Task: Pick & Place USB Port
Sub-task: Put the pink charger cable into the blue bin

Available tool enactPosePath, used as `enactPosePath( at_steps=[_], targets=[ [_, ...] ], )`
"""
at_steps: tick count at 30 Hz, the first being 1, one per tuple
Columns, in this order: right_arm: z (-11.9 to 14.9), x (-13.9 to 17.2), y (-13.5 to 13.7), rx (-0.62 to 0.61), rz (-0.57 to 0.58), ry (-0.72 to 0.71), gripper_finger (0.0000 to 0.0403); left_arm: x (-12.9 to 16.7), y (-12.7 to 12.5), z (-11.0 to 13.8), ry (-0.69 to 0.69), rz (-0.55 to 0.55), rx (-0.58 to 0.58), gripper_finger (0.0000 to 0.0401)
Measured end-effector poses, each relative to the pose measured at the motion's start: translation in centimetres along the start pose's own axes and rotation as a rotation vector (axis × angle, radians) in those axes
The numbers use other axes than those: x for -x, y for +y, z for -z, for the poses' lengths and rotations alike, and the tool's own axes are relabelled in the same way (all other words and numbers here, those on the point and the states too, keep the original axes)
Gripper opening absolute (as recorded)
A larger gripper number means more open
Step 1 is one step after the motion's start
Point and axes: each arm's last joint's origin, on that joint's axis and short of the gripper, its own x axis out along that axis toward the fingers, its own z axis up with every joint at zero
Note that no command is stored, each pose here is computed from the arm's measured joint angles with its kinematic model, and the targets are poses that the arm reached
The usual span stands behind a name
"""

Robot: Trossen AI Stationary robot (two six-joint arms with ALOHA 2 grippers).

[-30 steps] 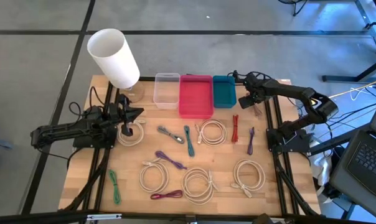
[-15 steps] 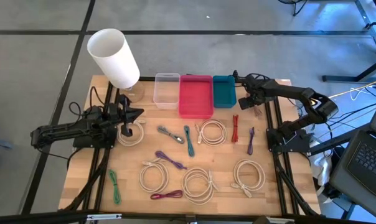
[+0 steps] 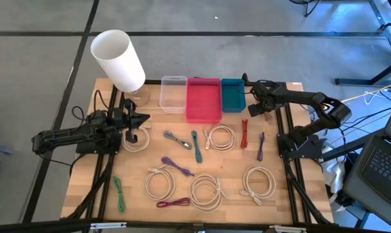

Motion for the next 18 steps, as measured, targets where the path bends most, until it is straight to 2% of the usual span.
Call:
enactPosePath(
  at_steps=[3, 6, 13, 18],
  targets=[
    [0.0, 0.0, 0.0, -0.003, 0.0, 0.0, 0.0136, 0.0, 0.0, 0.0, 0.0, 0.001, 0.0, 0.0004],
    [0.0, 0.0, 0.0, -0.003, 0.0, 0.0, 0.0117, 0.0, -0.06, 0.0, 0.001, 0.021, 0.0, 0.0004],
    [0.0, 0.03, -0.02, -0.01, 0.002, -0.001, 0.0017, 0.01, -0.18, 0.01, 0.003, 0.062, 0.009, 0.0004],
    [-0.03, 0.05, -0.03, -0.017, 0.01, -0.005, 0.0007, 0.0, -0.18, 0.01, 0.003, 0.062, 0.008, 0.0004]
  ],
)
